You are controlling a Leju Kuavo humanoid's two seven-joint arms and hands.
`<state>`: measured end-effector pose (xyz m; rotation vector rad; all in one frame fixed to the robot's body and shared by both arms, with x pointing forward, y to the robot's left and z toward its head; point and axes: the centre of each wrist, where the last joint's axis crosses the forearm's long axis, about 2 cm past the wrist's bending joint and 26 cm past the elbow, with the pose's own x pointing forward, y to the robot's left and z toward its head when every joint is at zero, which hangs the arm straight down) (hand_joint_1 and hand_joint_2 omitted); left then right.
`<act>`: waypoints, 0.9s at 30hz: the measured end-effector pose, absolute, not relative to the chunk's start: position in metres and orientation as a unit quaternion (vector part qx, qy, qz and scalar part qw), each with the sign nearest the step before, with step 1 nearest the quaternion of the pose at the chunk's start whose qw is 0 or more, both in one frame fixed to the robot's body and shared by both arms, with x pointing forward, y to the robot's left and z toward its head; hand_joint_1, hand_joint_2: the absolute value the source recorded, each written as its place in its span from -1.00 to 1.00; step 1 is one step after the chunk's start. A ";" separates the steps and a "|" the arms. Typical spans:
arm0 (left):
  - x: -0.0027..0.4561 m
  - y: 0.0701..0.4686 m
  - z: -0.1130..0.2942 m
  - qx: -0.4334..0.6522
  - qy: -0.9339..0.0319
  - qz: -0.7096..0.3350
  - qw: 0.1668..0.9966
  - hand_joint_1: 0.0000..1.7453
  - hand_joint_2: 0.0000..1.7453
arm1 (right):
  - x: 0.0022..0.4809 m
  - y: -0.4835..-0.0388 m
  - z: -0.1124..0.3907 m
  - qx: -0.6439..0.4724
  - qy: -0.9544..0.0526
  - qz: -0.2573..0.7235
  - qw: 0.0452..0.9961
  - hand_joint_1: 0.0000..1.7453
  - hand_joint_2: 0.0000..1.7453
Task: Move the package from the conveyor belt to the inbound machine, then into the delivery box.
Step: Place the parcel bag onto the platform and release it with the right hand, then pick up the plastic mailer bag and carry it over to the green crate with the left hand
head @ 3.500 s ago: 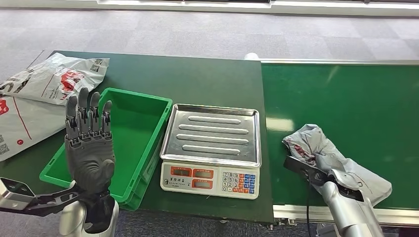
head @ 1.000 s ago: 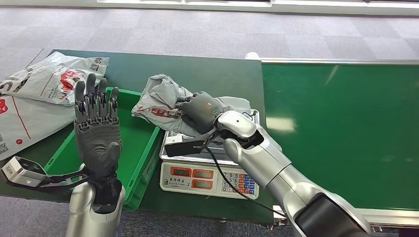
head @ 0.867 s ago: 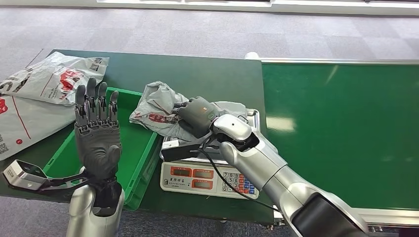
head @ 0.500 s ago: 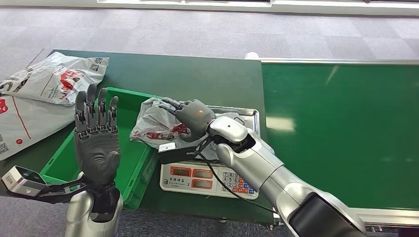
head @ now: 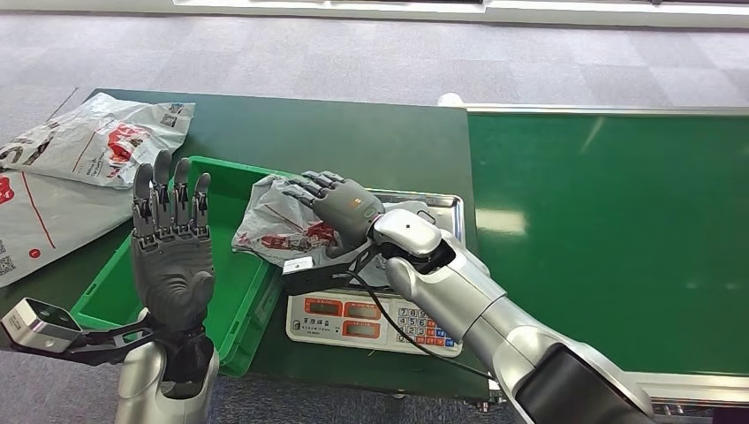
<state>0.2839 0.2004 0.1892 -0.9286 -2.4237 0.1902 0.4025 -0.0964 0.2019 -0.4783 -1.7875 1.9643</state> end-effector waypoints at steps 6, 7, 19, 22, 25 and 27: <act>0.284 0.201 0.189 -0.344 -0.898 0.070 0.266 -1.00 1.00 | 0.402 -0.096 0.202 -0.172 -0.647 0.710 0.220 -1.00 1.00; 0.284 0.201 0.189 -0.343 -0.898 0.070 0.266 -1.00 1.00 | 0.402 -0.095 0.202 -0.172 -0.647 0.709 0.220 -1.00 1.00; 0.282 0.201 0.189 -0.342 -0.898 0.068 0.267 -1.00 1.00 | 0.403 -0.094 0.204 -0.170 -0.648 0.709 0.220 -1.00 1.00; 0.281 0.202 0.189 -0.342 -0.898 0.068 0.268 -1.00 1.00 | 0.403 -0.094 0.204 -0.170 -0.648 0.709 0.220 -1.00 1.00; 0.281 0.202 0.188 -0.342 -0.898 0.069 0.268 -1.00 1.00 | 0.403 -0.094 0.204 -0.170 -0.648 0.709 0.220 -1.00 1.00; 0.281 0.202 0.188 -0.342 -0.898 0.068 0.268 -1.00 1.00 | 0.403 -0.094 0.204 -0.169 -0.648 0.709 0.220 -1.00 1.00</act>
